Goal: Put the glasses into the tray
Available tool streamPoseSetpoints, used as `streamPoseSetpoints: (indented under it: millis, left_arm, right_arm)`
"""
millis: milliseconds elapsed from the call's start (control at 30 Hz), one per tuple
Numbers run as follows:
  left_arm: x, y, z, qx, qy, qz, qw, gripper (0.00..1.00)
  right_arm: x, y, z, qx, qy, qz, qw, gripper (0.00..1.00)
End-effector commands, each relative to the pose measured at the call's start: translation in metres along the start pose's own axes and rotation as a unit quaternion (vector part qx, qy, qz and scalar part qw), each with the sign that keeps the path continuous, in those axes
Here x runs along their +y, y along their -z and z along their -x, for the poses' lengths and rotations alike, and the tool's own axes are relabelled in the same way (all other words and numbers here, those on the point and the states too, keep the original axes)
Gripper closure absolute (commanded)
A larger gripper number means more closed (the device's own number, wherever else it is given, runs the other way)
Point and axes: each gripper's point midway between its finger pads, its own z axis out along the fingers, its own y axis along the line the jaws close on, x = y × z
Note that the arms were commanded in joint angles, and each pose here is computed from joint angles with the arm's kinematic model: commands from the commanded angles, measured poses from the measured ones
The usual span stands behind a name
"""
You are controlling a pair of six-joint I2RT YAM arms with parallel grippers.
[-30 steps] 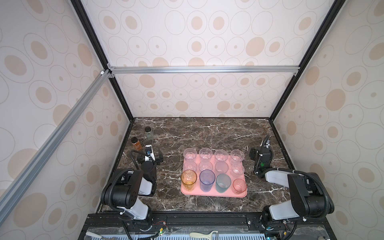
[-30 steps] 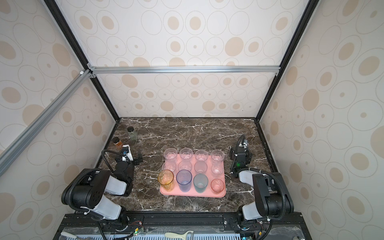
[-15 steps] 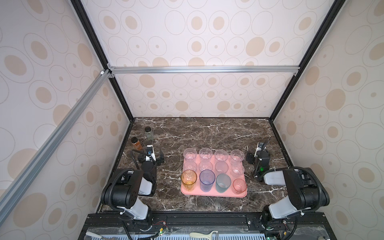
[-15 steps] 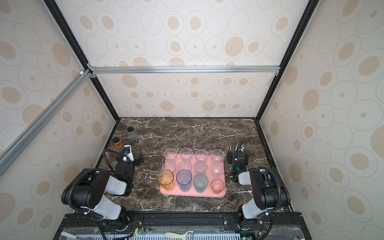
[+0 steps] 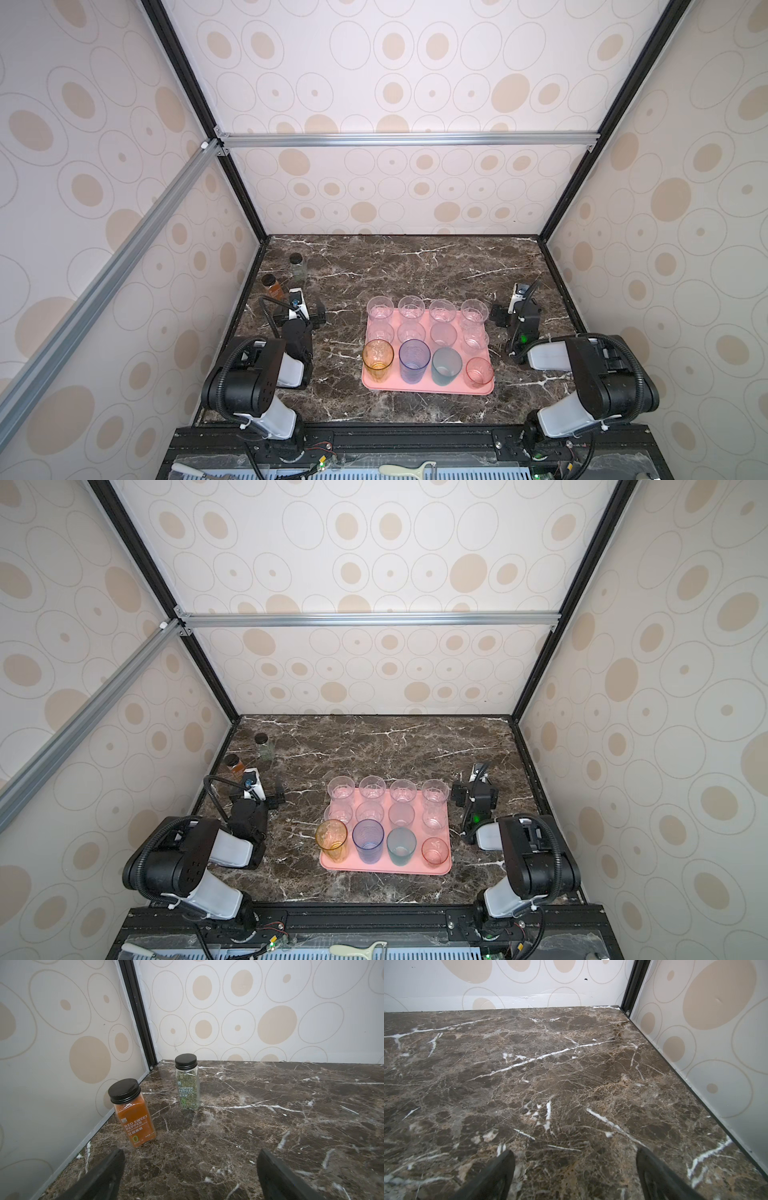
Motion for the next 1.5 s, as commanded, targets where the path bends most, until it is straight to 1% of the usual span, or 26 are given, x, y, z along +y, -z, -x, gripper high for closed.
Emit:
streamPoseSetpoints:
  millis: [0,1467]
  left_arm:
    - [0.0041,-0.0050,0.0063,-0.009,0.010,0.011,1.000,0.01]
    - [0.0051,-0.0037,0.0074,-0.012,0.010,0.012,1.000,0.01]
  right_arm:
    - [0.0004,-0.0012,0.0112,-0.016,0.002,0.001,1.000,0.01]
    - [0.0014,-0.0012,0.0103,-0.011,0.004,0.002,1.000,0.02]
